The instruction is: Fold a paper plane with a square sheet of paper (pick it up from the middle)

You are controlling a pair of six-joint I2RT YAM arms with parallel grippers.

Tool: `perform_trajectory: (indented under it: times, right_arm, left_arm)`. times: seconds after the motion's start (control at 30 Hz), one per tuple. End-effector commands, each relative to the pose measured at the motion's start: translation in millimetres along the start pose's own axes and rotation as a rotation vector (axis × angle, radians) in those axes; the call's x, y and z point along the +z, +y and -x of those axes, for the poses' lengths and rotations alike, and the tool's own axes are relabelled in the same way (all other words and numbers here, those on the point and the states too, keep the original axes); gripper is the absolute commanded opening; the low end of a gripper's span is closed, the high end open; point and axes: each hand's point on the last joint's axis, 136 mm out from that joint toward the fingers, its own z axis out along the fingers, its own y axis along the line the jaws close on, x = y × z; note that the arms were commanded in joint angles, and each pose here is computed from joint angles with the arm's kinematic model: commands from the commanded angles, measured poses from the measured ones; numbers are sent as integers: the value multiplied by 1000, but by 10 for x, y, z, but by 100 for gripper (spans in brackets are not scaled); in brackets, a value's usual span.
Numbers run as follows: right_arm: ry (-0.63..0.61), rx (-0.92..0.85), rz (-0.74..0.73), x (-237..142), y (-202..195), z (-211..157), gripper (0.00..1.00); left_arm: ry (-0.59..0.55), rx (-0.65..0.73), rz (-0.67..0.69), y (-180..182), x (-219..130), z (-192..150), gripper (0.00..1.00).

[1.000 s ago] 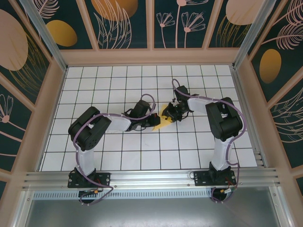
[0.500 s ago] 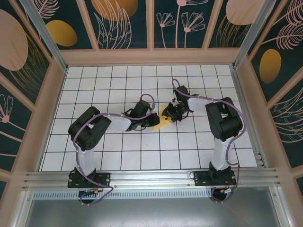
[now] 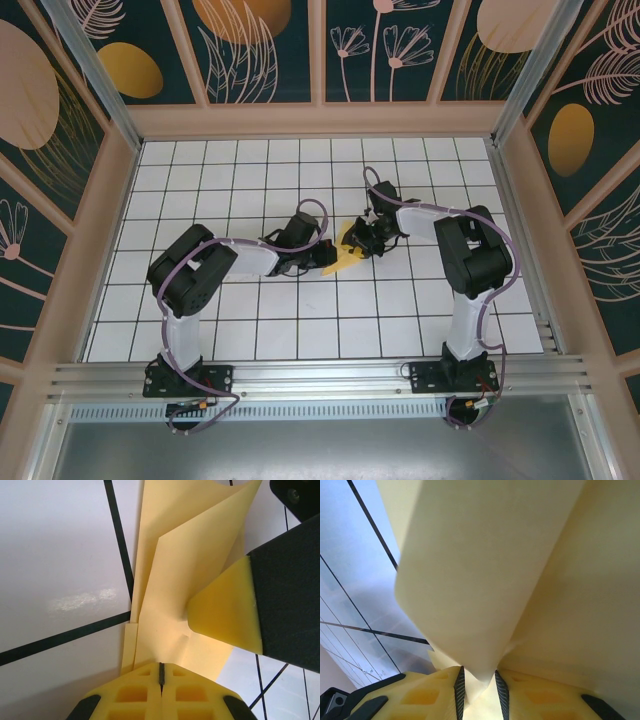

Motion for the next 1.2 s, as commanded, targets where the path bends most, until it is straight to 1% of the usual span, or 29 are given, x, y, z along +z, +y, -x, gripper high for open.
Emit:
perform_trajectory:
  times: [0.0, 0.03, 0.13, 0.27, 0.37, 0.43, 0.53, 0.6, 0.67, 0.7, 0.77, 0.87, 1.03, 1.17]
  right_arm:
    - [82, 147, -400, 429, -1240, -346, 30]
    - [65, 131, -366, 385, -1117, -296, 30]
    - [-13, 75, -240, 195, -671, -114, 32]
    - [-134, -35, -49, -182, -10, 102, 34]
    - [-227, -119, 44, -499, 341, 201, 34]
    - [-272, -154, 77, -660, 453, 227, 34]
    - [-299, -201, 98, -739, 503, 230, 28]
    - [-281, -221, 109, -687, 506, 218, 22]
    - [-253, -241, 128, -601, 504, 183, 14]
    - [-241, -251, 137, -560, 505, 166, 13]
    - [-206, -274, 166, -476, 519, 131, 11]
    - [-169, -285, 172, -368, 502, 109, 8]
    - [-118, -298, 172, -226, 428, 69, 8]
    - [-91, -299, 145, -116, 307, 51, 7]
  left_arm:
    - [69, -18, 90, 250, 76, -189, 0]
    - [64, -14, 86, 197, 93, -128, 0]
    - [87, -21, 108, 254, 106, -181, 0]
    - [103, -14, 131, 305, 101, -217, 0]
    - [105, -10, 136, 317, 98, -219, 0]
    - [106, -5, 137, 316, 99, -223, 0]
    - [106, -4, 132, 306, 111, -216, 0]
    - [108, -4, 127, 304, 121, -220, 0]
    - [111, -5, 126, 310, 129, -226, 0]
    - [111, -7, 127, 311, 129, -230, 0]
    - [113, -4, 127, 313, 135, -233, 0]
    - [118, -9, 133, 331, 139, -244, 0]
    - [120, -15, 139, 342, 134, -254, 0]
    - [121, -24, 147, 361, 129, -265, 0]
